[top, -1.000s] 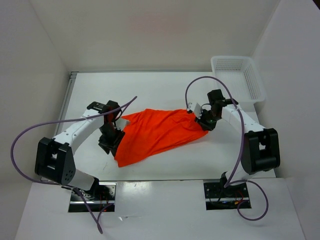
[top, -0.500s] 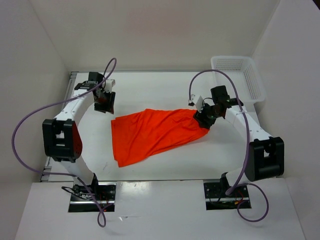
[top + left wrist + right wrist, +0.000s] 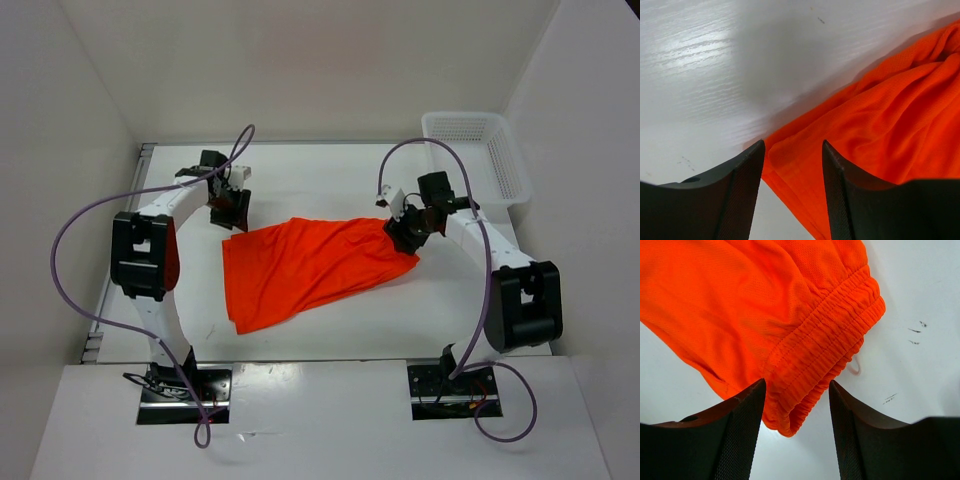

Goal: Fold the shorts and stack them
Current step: Fold the shorts

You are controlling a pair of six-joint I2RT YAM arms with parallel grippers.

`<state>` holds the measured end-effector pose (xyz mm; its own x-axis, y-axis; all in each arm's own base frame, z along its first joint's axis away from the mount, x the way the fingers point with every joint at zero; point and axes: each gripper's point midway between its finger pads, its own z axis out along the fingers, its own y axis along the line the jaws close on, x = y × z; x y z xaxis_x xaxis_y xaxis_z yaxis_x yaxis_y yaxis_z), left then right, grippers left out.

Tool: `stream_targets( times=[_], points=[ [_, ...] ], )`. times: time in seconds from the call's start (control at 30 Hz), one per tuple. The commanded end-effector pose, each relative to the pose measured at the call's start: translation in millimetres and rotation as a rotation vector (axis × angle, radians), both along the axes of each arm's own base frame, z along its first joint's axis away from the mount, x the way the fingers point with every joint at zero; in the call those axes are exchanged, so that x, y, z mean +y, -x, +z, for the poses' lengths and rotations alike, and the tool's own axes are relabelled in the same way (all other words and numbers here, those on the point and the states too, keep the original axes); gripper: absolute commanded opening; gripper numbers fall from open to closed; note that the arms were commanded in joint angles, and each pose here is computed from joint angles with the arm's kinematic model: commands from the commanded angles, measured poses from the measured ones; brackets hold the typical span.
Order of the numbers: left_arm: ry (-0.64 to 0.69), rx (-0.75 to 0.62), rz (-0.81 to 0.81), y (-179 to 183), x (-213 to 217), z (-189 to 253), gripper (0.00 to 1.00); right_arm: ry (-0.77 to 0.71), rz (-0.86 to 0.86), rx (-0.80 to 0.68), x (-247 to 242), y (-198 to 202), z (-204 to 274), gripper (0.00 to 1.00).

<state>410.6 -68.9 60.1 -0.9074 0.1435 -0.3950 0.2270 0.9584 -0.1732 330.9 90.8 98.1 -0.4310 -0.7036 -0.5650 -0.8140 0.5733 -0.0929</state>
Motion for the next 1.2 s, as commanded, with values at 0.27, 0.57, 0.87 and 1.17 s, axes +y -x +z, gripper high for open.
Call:
stream_targets(
  times=[0.27, 0.57, 0.87, 1.17],
  points=[
    [0.035, 0.046, -0.022, 11, -7, -16, 0.34, 0.048, 0.006, 0.047, -6, 7, -31, 0.58],
    [0.101, -0.015, -0.005, 9, -1, 29, 0.51, 0.058, 0.023, 0.056, -9, 21, -32, 0.58],
    [0.073, 0.109, -0.025, 28, -9, -19, 0.45, 0.075, 0.035, 0.048, -12, 22, -38, 0.57],
    [0.091, 0.049, -0.033, 10, -13, -10, 0.0, 0.096, 0.012, 0.022, -18, 24, -40, 0.07]
  ],
)
